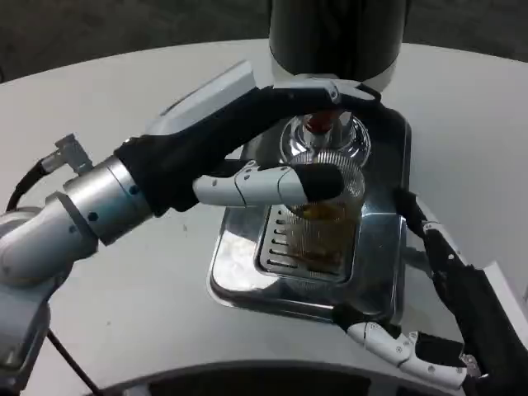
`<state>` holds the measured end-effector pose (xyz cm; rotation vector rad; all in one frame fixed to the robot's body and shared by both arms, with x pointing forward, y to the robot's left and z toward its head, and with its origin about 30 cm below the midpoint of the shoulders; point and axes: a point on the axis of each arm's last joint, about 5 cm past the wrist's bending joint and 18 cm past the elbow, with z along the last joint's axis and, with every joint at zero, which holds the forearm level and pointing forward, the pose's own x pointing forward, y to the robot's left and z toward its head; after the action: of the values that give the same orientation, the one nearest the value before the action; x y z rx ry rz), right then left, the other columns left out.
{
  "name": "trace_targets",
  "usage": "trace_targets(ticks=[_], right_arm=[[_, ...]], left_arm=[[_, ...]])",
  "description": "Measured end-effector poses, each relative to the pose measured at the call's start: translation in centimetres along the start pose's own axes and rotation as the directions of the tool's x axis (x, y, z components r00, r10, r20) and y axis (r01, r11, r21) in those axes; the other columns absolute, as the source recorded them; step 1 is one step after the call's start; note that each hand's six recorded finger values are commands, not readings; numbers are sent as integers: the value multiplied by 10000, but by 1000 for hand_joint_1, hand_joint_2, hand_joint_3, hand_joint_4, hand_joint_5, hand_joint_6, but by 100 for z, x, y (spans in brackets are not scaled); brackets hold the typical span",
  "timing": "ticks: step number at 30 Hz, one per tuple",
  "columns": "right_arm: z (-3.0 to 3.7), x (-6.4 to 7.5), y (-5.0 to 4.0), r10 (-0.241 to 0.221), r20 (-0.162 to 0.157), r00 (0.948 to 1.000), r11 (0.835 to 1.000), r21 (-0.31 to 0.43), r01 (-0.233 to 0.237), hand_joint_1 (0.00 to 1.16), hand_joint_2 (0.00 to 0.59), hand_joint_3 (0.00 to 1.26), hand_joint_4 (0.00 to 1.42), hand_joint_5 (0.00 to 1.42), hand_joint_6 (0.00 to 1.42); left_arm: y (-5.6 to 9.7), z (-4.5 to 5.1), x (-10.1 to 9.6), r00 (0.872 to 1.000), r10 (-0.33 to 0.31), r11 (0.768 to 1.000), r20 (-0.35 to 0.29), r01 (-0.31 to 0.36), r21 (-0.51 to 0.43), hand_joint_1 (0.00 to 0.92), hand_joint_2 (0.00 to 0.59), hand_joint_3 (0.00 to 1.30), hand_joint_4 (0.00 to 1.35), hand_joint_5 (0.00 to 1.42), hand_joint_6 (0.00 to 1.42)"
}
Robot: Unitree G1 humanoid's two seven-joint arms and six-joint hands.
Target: Grasp the cup under the faucet to collect the drink, then remove the cup.
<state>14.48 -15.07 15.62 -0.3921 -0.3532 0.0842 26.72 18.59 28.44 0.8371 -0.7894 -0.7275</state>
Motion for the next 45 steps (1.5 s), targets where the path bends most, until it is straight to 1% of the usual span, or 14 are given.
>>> trace_targets(ticks=[7,11,14,16,19,24,28,30,32,37,40,45], right_arm=[[-137,148,96,-239,171,9996,9995,231,235,862,190,64,43,35,152],[-214,236,138,-288,178,9994,9994,176,285,864,186,61,42,37,155],[-247,286,154,-265,215,9994,9996,55,264,866,183,58,42,38,156],[-259,315,160,-275,284,9992,9996,-34,276,867,182,57,42,38,157],[-267,377,180,-448,429,9981,9990,-1,449,868,180,55,42,39,146],[-293,451,230,-632,489,9968,9979,141,626,869,172,54,33,26,116],[-329,511,283,-781,466,9959,9967,240,771,865,170,54,32,26,115],[-355,546,324,-882,394,9953,9957,309,871,863,170,54,32,26,114],[-368,572,368,-860,357,9957,9957,370,846,862,169,53,32,26,114],[-375,644,452,-1021,373,9941,9935,540,1000,855,167,40,3,21,107],[-377,688,476,-1017,437,9939,9936,537,993,848,165,25,0,6,100],[-376,745,486,-1108,533,9924,9928,526,1080,846,165,12,0,1,91]], left_arm=[[-2,3,-2,10000,56,9999,-36,-55,127,0,92,352,184,220,49],[-3,7,-1,10000,80,9998,-36,-79,194,0,93,352,184,220,51],[-2,9,-2,10000,81,9997,-32,-80,223,0,93,352,184,220,52],[3,9,-9,9999,102,9996,-42,-100,246,0,93,352,185,220,53],[10,8,-17,9999,133,9995,-54,-131,286,0,93,352,186,220,54],[8,8,-18,9999,134,9995,-38,-133,296,0,93,352,187,220,54],[5,6,-15,9999,118,9995,-42,-117,291,0,94,354,187,220,55],[1,3,-9,9999,92,9996,-47,-90,279,0,94,355,188,220,55],[0,0,-5,10000,75,9996,-46,-73,272,0,94,358,188,220,55],[-3,-5,2,9999,93,9996,-51,-91,257,0,94,363,188,223,55],[-3,-7,2,9999,122,9996,-48,-121,257,0,94,364,189,226,55],[-3,-11,1,9998,171,9995,-47,-170,259,0,94,365,195,229,55]])
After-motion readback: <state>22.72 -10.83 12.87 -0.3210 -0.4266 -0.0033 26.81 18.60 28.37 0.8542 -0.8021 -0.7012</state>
